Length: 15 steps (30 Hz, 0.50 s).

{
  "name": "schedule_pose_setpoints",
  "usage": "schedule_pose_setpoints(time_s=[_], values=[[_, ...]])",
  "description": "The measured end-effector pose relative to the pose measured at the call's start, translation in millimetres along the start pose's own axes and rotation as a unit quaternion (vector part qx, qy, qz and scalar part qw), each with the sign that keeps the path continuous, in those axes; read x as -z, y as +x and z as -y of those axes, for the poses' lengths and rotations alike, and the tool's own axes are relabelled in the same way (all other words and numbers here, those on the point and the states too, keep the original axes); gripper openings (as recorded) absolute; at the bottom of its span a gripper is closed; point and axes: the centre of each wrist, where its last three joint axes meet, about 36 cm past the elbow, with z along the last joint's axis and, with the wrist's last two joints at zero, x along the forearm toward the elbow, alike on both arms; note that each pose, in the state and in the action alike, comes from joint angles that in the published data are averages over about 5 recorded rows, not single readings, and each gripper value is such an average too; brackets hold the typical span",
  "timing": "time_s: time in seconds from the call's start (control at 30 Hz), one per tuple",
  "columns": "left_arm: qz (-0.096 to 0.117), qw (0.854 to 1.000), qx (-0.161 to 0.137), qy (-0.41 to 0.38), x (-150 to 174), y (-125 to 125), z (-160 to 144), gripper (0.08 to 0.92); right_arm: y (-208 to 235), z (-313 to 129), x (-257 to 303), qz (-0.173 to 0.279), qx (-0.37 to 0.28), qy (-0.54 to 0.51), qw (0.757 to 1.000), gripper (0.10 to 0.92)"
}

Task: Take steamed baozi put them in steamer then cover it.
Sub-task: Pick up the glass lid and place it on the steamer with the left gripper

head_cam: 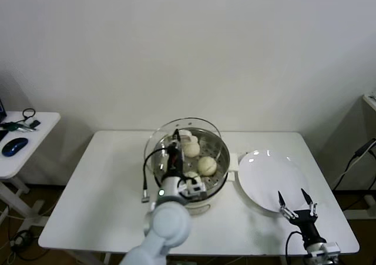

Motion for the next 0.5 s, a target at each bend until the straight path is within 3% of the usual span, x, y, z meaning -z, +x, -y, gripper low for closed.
schedule_pose_setpoints(time_s=[0.2,0.5], values=[[0.010,1.000,-0.004,-0.013,32,5,16,0.139,0,3,0,0.004,-0.001,0.002,1.000,0.823],[0.003,0.999,-0.001,-0.036,48,3,36,0.139,1,5,-3,0.011,-0.004,0.000,1.000,0.823]])
